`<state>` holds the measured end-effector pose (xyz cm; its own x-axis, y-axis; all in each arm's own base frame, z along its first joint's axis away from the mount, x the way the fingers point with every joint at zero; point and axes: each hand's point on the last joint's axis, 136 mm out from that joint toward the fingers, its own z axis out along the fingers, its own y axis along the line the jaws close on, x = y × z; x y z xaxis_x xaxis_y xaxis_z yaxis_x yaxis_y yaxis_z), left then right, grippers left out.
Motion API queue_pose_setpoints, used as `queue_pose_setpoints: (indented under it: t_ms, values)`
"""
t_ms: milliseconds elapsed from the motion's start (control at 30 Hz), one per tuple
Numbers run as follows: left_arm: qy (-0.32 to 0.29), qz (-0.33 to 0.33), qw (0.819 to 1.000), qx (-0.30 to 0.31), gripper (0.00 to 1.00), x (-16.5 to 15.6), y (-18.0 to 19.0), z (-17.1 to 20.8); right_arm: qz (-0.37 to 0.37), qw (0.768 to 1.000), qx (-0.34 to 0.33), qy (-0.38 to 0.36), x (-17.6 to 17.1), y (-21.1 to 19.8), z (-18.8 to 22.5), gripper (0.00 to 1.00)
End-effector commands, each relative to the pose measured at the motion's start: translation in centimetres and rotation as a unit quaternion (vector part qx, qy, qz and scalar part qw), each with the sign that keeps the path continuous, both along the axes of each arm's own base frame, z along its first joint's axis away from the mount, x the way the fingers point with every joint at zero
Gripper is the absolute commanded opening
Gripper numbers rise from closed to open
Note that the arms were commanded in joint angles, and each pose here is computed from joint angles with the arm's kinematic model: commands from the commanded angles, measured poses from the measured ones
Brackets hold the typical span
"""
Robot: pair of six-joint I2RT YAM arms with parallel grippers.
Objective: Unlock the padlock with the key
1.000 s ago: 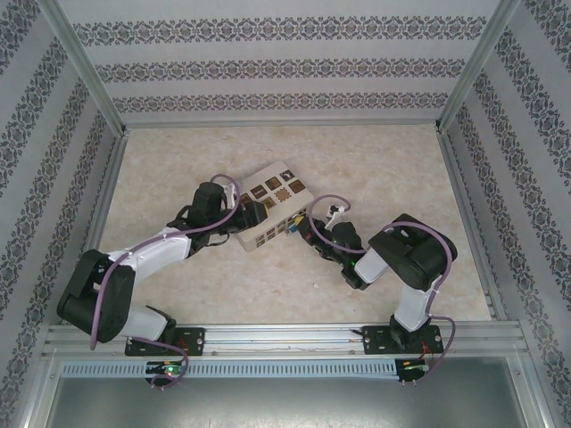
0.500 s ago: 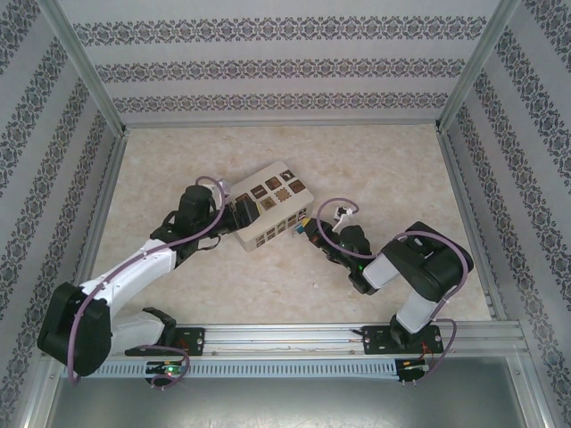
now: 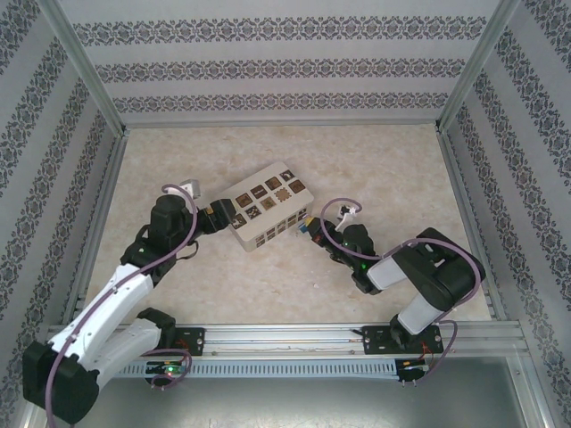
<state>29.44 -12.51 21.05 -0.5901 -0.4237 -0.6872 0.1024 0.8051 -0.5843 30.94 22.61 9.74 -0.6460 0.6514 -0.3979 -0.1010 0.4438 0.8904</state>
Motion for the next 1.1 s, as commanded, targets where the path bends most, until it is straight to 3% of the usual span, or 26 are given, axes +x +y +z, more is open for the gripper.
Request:
queue_pose_setpoints:
  t_ms: [0, 167, 500, 800, 1067]
  values:
    - [-0.012, 0.024, 0.997, 0.075, 0.89, -0.7, 2.5, -0.6, 0.000, 1.000, -0.016, -0.013, -0.1, -0.4, 0.4, 0.00]
    - [-0.078, 0.019, 0.985, 0.155, 0.96, -1.4, 4.0, 1.4, 0.004, 0.999, -0.029, -0.015, -0.1, -0.5, 0.7, 0.00]
    - [-0.197, -0.062, 0.929, 0.309, 1.00, -3.1, 4.2, 4.1, 0.025, 0.996, -0.079, -0.014, -0.3, -0.9, 1.1, 0.00]
    - [-0.210, -0.086, 0.906, 0.356, 0.99, -3.0, 4.1, -0.6, 0.040, 0.983, -0.178, -0.015, -0.4, -3.0, 3.1, 0.00]
    - [-0.170, -0.151, 0.906, 0.356, 1.00, -3.0, 2.6, -3.7, 0.048, 0.970, -0.237, 0.006, 0.4, -7.2, 4.6, 0.00]
